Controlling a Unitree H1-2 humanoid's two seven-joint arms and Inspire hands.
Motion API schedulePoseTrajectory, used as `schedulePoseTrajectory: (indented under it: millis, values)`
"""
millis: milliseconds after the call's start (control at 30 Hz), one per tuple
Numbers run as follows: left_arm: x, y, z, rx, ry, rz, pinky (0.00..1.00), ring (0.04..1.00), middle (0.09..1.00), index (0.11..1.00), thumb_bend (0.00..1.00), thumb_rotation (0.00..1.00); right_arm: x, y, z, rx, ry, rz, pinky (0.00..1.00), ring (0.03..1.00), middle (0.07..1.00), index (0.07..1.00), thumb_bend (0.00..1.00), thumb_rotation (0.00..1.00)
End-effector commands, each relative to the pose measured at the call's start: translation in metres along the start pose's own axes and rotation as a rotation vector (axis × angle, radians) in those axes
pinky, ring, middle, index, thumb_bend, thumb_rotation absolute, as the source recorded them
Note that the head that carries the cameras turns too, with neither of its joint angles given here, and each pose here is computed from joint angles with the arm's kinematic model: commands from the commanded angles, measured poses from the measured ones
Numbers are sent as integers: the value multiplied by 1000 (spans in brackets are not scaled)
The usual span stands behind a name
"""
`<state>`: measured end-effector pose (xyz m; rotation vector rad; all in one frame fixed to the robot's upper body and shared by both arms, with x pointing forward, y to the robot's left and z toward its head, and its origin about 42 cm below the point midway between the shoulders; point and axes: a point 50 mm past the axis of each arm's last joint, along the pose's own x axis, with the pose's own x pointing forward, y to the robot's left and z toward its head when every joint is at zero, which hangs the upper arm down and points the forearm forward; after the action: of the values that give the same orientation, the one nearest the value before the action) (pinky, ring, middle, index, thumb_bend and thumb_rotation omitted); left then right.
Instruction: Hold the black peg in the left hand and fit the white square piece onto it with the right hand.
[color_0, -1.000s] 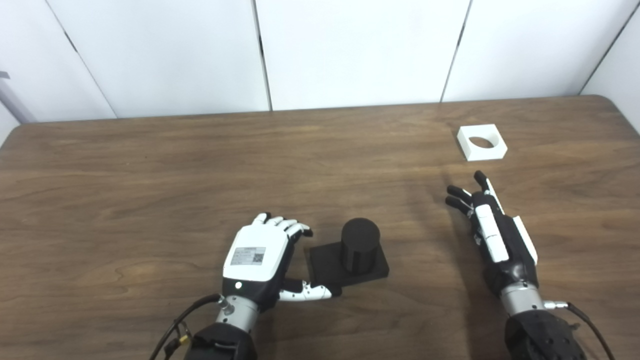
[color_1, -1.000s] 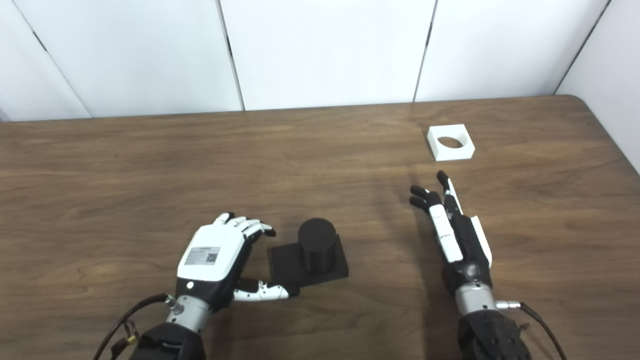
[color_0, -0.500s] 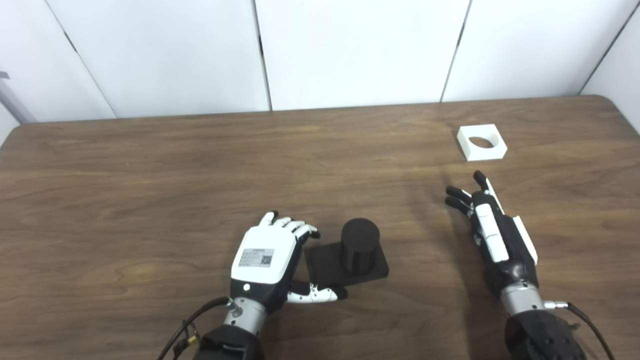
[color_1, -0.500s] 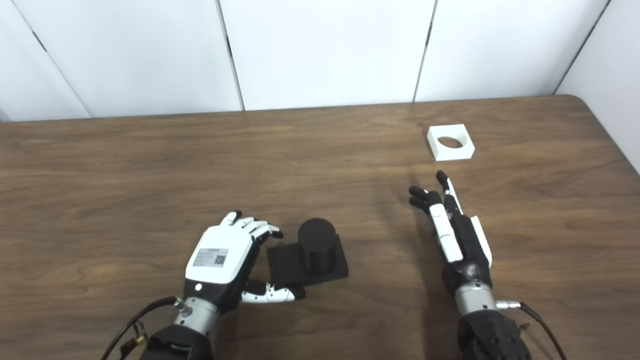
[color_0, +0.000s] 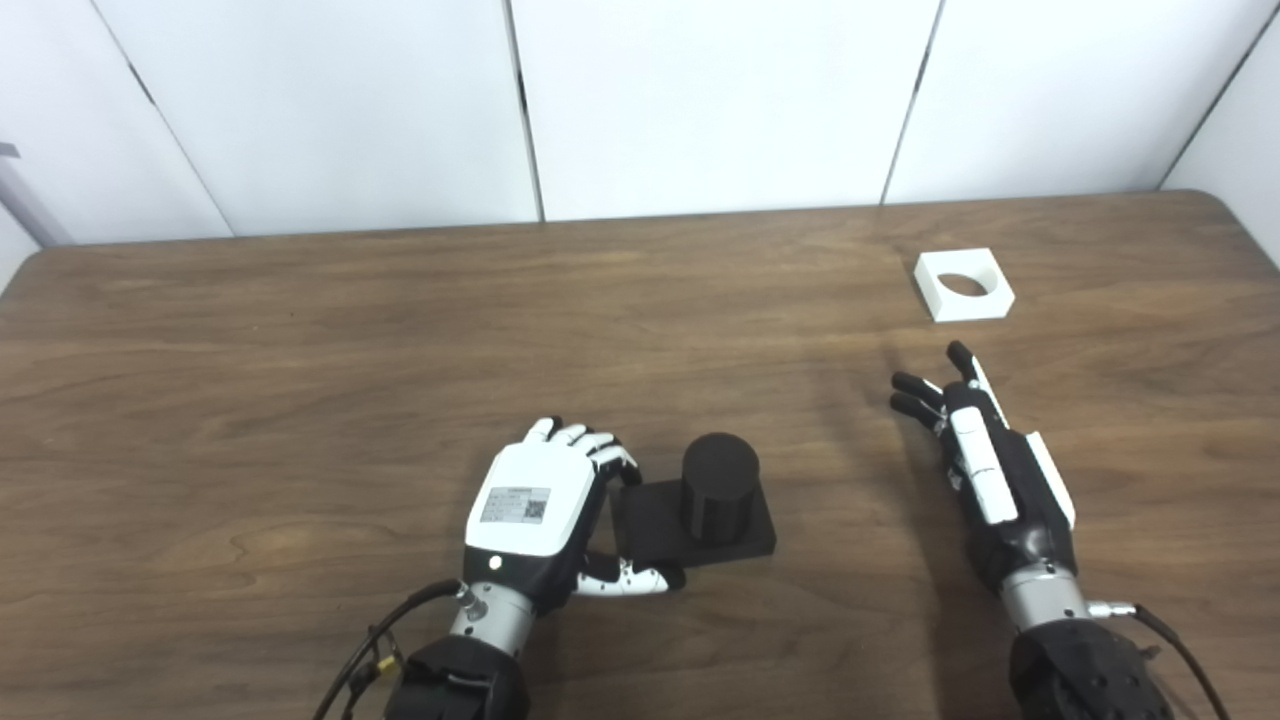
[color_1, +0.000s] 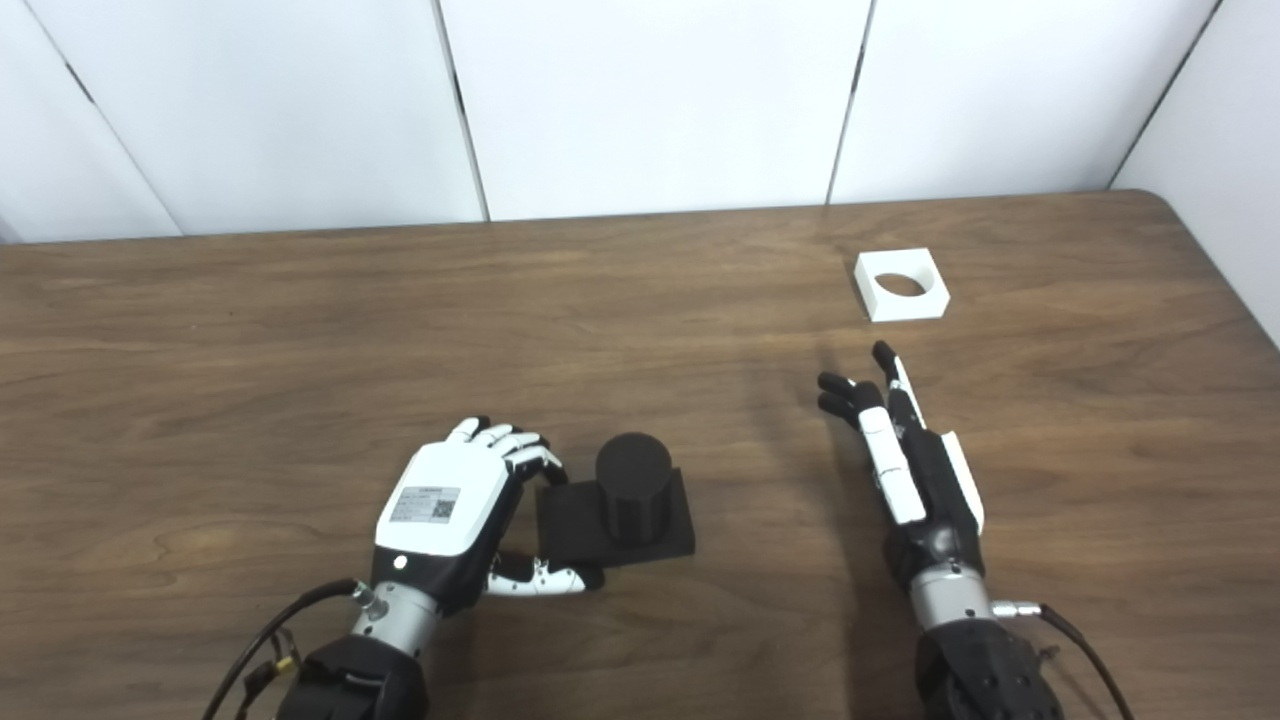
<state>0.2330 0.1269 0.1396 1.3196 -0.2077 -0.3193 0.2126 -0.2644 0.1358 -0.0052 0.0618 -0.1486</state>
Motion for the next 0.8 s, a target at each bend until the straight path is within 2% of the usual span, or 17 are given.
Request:
schedulePoseTrajectory:
  millis: [0,167,200,233,300,467,767]
  values:
    - [7,6,-5,34,6,33,925,864,814,593,786,331,5,16,11,57,-48,-10,1000,818,812,980,594,842]
    - [11,4,-11,29,-4,39,920,859,811,569,768,216,5,16,10,74,-52,-7,1000,821,814,980,595,830]
    - [11,4,-12,26,-7,41,920,858,811,532,647,147,5,16,10,67,-50,-9,1000,821,813,981,596,835]
    - [13,3,-14,23,-11,42,921,857,809,508,572,103,5,16,10,68,-46,-12,1000,818,810,979,603,841]
    - [15,3,-19,22,-17,39,921,857,809,495,531,75,5,16,11,77,-42,-16,1000,822,812,977,607,833]
    - [23,5,-32,20,-18,36,929,855,797,489,519,58,5,15,11,70,-46,-12,1000,827,816,982,596,853]
    - [32,5,-50,8,6,52,882,834,779,487,517,51,6,14,11,73,-41,-12,1000,833,816,982,604,851]
